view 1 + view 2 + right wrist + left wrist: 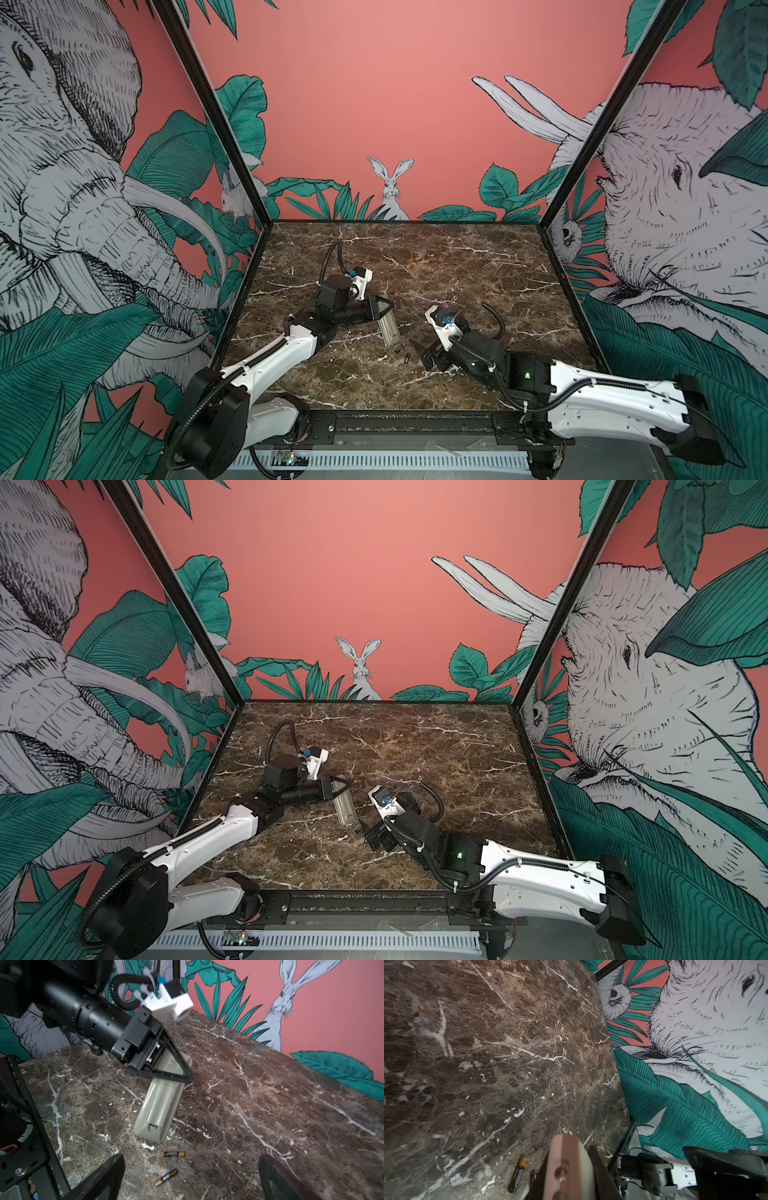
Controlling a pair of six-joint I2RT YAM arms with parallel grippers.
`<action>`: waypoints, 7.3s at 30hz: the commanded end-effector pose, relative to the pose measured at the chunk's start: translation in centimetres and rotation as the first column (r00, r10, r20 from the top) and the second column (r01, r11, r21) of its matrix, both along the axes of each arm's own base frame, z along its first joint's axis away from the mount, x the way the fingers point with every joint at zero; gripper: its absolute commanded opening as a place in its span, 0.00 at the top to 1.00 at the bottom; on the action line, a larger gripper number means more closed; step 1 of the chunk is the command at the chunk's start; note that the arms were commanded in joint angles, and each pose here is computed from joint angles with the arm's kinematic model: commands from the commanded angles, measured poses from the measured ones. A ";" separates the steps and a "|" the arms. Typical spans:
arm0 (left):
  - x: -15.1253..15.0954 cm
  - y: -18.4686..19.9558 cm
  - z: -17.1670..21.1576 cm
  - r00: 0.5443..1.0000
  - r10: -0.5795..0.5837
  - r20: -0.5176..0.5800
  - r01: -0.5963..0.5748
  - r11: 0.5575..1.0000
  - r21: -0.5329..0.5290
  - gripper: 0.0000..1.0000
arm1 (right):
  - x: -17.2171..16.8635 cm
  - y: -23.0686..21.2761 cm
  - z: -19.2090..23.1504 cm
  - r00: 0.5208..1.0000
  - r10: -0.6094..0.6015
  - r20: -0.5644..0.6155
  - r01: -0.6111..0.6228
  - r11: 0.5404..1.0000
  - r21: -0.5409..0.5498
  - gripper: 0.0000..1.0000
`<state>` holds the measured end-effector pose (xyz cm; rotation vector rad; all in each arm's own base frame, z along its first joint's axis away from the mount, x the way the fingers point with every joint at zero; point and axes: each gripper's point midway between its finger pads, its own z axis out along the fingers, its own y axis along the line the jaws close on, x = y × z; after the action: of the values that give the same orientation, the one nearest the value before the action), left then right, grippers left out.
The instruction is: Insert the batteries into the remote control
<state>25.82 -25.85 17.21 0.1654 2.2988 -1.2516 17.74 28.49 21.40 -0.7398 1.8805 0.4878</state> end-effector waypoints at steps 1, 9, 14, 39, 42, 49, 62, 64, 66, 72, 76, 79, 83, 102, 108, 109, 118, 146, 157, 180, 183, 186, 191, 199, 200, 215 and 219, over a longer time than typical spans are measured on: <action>0.5 0.3 0.9 0.996 0.018 0.089 -0.028 0.993 0.112 1.00 | -0.2 1.5 -0.7 0.991 0.047 -0.129 -0.032 0.993 0.117 0.01; 0.1 -0.4 0.1 0.992 -0.011 0.124 -0.022 0.966 0.259 1.00 | 0.8 3.8 -3.3 0.970 0.102 -0.222 -0.068 0.985 0.159 0.02; -0.4 -1.0 -0.3 0.987 -0.049 0.150 -0.007 0.937 0.350 1.00 | 1.0 5.3 -4.1 0.960 0.134 -0.248 -0.092 0.981 0.172 0.02; -1.0 -2.8 1.2 0.966 -0.102 0.237 -0.007 0.908 0.418 1.00 | 1.9 7.3 -6.2 0.929 0.190 -0.318 -0.110 0.961 0.254 0.21; -1.1 -3.1 1.6 0.963 -0.097 0.251 -0.006 0.924 0.382 1.00 | 1.9 7.3 -6.3 0.925 0.194 -0.327 -0.107 0.958 0.267 0.24; -1.3 -3.2 2.2 0.961 -0.096 0.258 -0.003 0.933 0.360 1.00 | 1.8 7.2 -6.5 0.920 0.202 -0.336 -0.104 0.952 0.288 0.31; -1.5 -3.4 2.8 0.958 -0.104 0.266 0.009 0.942 0.336 1.00 | 1.9 7.3 -6.6 0.914 0.212 -0.347 -0.101 0.945 0.311 0.57; -1.6 -3.4 2.9 0.957 -0.109 0.269 0.014 0.943 0.332 1.00 | 1.9 7.3 -6.7 0.913 0.212 -0.349 -0.100 0.945 0.312 0.59; -1.6 -3.4 3.2 0.955 -0.108 0.275 0.012 0.944 0.329 1.00 | 1.9 7.3 -6.8 0.911 0.215 -0.351 -0.102 0.944 0.314 0.60; -1.6 -3.6 3.4 0.954 -0.110 0.278 0.017 0.949 0.316 1.00 | 1.9 7.5 -6.8 0.909 0.224 -0.352 -0.109 0.942 0.319 0.65; -1.6 -3.7 3.4 0.954 -0.106 0.281 0.015 0.951 0.309 1.00 | 1.8 7.6 -6.9 0.906 0.231 -0.355 -0.114 0.940 0.320 0.69; -1.6 -3.8 3.5 0.954 -0.106 0.281 0.016 0.952 0.305 1.00 | 1.8 7.6 -6.9 0.905 0.234 -0.354 -0.118 0.940 0.321 0.71; -1.5 -3.8 3.5 0.953 -0.107 0.283 0.017 0.953 0.303 1.00 | 1.7 7.7 -6.9 0.904 0.243 -0.352 -0.124 0.937 0.328 0.73; -0.9 -3.3 2.5 0.957 -0.078 0.281 -0.021 0.942 0.334 1.00 | 1.4 7.8 -6.8 0.900 0.257 -0.353 -0.137 0.934 0.329 0.83; -0.4 -3.1 2.1 0.954 -0.061 0.293 -0.049 0.934 0.354 1.00 | 1.5 7.4 -6.7 0.905 0.246 -0.349 -0.133 0.939 0.317 0.83; -0.3 -3.1 2.0 0.954 -0.060 0.293 -0.050 0.933 0.356 1.00 | 1.5 7.4 -6.8 0.905 0.244 -0.349 -0.132 0.940 0.314 0.83; -0.1 -3.1 2.0 0.951 -0.061 0.304 -0.056 0.930 0.363 1.00 | 1.7 6.4 -6.6 0.915 0.204 -0.349 -0.096 0.949 0.301 0.64; -1.7 -5.5 3.6 0.936 -0.155 0.317 0.078 0.967 0.241 1.00 | 1.7 6.0 -5.6 0.924 0.200 -0.327 -0.113 0.958 0.264 0.70; -2.2 -6.1 3.3 0.936 -0.188 0.298 0.122 0.966 0.228 1.00 | 2.0 5.9 -5.2 0.932 0.187 -0.311 -0.103 0.958 0.268 0.58; -2.6 -6.4 2.8 0.933 -0.212 0.289 0.149 0.963 0.225 1.00 | 2.3 6.1 -4.2 0.942 0.198 -0.270 -0.112 0.947 0.302 0.65; -2.6 -6.4 2.8 0.934 -0.212 0.289 0.149 0.963 0.225 1.00 | 2.2 6.2 -4.0 0.943 0.203 -0.262 -0.115 0.942 0.315 0.57; -2.7 -6.4 2.8 0.933 -0.213 0.288 0.151 0.963 0.224 1.00 | 2.2 6.1 -3.9 0.945 0.203 -0.257 -0.115 0.941 0.318 0.56; -2.7 -6.5 2.8 0.933 -0.216 0.289 0.155 0.963 0.220 1.00 | 2.4 6.0 -3.9 0.948 0.193 -0.252 -0.108 0.943 0.314 0.60; -2.8 -6.7 3.1 0.931 -0.221 0.291 0.164 0.965 0.207 1.00 | 2.4 6.3 -4.2 0.944 0.200 -0.263 -0.113 0.944 0.312 0.68; -2.9 -6.7 3.1 0.931 -0.221 0.290 0.165 0.965 0.205 1.00 | 2.4 6.3 -4.2 0.944 0.200 -0.263 -0.113 0.944 0.311 0.68; -2.7 -6.7 3.0 0.933 -0.214 0.288 0.157 0.966 0.206 1.00 | 2.2 6.1 -4.0 0.944 0.202 -0.260 -0.117 0.944 0.308 0.78; -2.5 -6.7 3.0 0.933 -0.210 0.291 0.151 0.965 0.212 1.00 | 2.2 6.0 -3.8 0.946 0.202 -0.256 -0.120 0.946 0.302 0.79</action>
<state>24.69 -30.53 18.12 0.5754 2.2124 -0.8473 19.30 33.55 14.14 -0.6777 2.0882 0.9436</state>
